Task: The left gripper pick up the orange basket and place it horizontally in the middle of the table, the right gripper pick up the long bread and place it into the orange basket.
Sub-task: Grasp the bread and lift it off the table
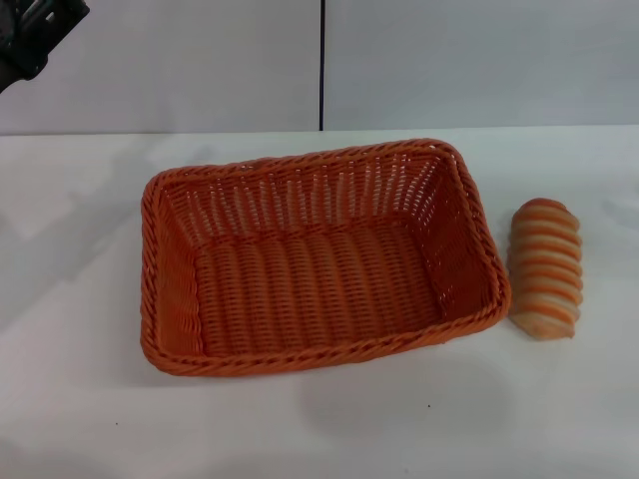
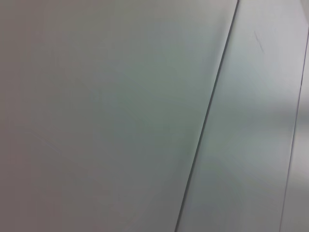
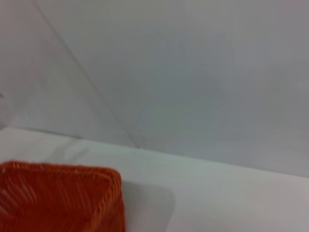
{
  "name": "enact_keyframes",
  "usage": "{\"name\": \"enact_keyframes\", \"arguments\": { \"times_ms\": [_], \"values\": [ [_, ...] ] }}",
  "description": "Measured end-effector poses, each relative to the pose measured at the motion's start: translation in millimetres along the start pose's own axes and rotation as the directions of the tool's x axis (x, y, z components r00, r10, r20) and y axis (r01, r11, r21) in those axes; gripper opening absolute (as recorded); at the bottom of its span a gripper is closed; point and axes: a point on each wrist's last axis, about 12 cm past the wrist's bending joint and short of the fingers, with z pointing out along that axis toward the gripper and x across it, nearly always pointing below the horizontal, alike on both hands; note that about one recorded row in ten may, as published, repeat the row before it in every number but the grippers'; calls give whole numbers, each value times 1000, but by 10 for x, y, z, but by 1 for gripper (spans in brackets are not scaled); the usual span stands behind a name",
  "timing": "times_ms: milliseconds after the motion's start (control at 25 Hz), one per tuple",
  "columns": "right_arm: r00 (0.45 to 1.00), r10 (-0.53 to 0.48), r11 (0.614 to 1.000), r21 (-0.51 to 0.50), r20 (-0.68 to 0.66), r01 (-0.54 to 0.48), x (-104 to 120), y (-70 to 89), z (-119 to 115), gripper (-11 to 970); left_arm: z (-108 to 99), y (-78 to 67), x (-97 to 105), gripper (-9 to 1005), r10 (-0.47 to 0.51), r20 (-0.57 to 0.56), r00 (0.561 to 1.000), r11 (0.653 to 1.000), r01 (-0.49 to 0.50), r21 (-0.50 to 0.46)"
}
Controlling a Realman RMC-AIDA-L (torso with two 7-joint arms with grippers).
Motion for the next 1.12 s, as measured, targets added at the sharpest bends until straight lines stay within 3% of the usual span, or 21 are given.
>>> {"name": "enact_keyframes", "arguments": {
  "times_ms": [480,1120],
  "values": [
    [962,-86,996,10,-258,92,-40,89,458,734,18,-21,38,755,-19,4,1000,1000,19,12],
    [955,-130,988,43,-268,147,-61,198,898,713,-21,-45,93,755,-34,8,999,999,34,9]
  ]
}}
